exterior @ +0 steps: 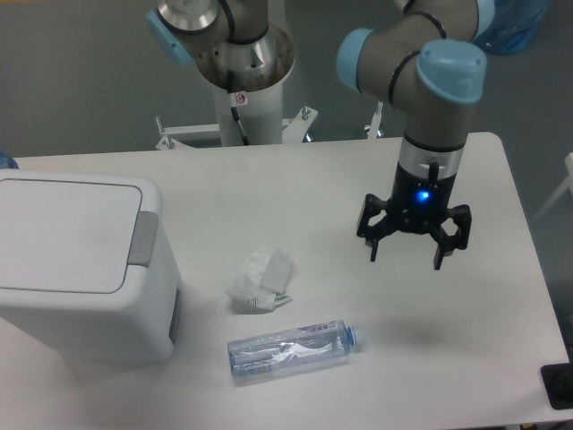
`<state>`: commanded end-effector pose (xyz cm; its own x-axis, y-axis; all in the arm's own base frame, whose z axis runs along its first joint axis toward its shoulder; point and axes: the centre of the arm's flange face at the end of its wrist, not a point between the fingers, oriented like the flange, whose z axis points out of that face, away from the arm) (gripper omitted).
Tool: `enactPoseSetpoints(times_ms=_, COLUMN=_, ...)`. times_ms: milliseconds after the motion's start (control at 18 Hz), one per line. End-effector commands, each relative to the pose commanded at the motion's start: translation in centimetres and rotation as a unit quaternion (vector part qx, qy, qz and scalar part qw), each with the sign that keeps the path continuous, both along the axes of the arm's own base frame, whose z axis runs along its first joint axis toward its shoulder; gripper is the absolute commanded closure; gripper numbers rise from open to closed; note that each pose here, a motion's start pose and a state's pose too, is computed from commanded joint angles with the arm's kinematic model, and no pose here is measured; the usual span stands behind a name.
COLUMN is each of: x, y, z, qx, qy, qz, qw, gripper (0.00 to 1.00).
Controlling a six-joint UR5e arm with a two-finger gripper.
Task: Open the trash can
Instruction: 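Move the open gripper over to the edge of the trash can lid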
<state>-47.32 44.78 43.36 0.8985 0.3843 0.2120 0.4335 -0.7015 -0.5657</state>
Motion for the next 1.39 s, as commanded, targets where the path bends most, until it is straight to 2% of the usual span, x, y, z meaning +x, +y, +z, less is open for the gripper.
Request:
enactPoseSetpoints(times_ms=167, x=1.5, y=1.8, z=1.4, qx=0.044, qy=-0.024, qz=-0.018, qw=0.9986, gripper=0.0)
enactPoseSetpoints(times_ms=278, x=1.9, y=2.0, z=2.4, qx=0.067, qy=-0.045, qz=-0.008, qw=0.9967, gripper=0.0)
enactPoseSetpoints(times_ms=389, x=4.4, y=1.7, z=6.0, qx=0.099, qy=-0.04, qz=-0.02, qw=0.9941, gripper=0.0)
enactPoseSetpoints(times_ms=778, x=7.7, y=3.6, z=7.4, qx=0.104, qy=-0.038, qz=-0.042, qw=0.993, gripper=0.0)
enactPoseSetpoints(times_ms=1000, x=10.6, y=4.4, z=9.9, qx=0.118, qy=-0.02, qz=-0.062, qw=0.9909, gripper=0.0)
enactPoseSetpoints(times_ms=1222, x=15.8, y=7.9, z=8.1, qx=0.105, qy=-0.042, qz=-0.107, qw=0.9878, gripper=0.0)
enactPoseSetpoints(times_ms=1389, x=18.5, y=7.5, z=4.7, qx=0.076, qy=-0.061, qz=-0.112, qw=0.989, gripper=0.0)
